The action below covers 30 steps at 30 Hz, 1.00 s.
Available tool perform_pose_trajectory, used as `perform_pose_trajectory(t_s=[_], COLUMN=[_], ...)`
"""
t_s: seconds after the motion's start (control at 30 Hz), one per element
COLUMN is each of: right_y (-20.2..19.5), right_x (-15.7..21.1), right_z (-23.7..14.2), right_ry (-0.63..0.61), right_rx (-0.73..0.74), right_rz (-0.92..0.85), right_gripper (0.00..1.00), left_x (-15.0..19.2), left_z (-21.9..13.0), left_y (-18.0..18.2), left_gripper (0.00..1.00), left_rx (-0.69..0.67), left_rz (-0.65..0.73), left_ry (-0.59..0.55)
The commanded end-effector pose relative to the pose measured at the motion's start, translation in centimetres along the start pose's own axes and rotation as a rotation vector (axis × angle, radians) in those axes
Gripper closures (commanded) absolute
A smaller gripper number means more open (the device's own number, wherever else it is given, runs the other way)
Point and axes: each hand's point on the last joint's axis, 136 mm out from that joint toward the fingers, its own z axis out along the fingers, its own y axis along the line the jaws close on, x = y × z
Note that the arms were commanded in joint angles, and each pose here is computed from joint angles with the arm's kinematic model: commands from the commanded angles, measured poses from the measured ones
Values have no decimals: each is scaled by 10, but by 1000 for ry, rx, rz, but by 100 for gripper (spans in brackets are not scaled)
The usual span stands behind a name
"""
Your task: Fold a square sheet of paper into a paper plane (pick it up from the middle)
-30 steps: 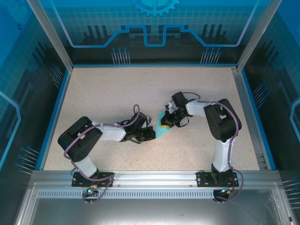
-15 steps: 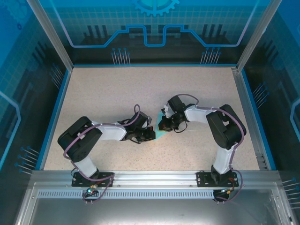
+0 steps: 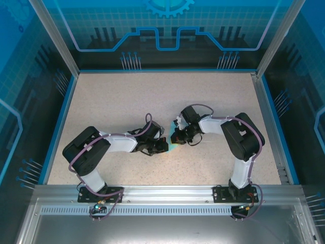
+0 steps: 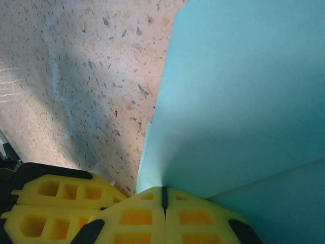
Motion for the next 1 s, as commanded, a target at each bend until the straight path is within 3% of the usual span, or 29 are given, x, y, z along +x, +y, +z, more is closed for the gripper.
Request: perform_pose_trajectory(t_s=[0.0, 0.6, 0.97], right_y=[-15, -81, -95], right_x=[-11, -83, -124], right_z=[2, -39, -75], right_ry=[-23, -194, -284], right_rx=[24, 107, 145], right_rz=[50, 189, 198], right_gripper=[97, 97, 97], left_x=[56, 63, 61], left_z=[2, 2, 3], left_y=[66, 76, 72], left_gripper=[100, 100, 100], left_rx=[-246, -265, -257], left_rz=[-96, -115, -103], left_ry=[182, 191, 190])
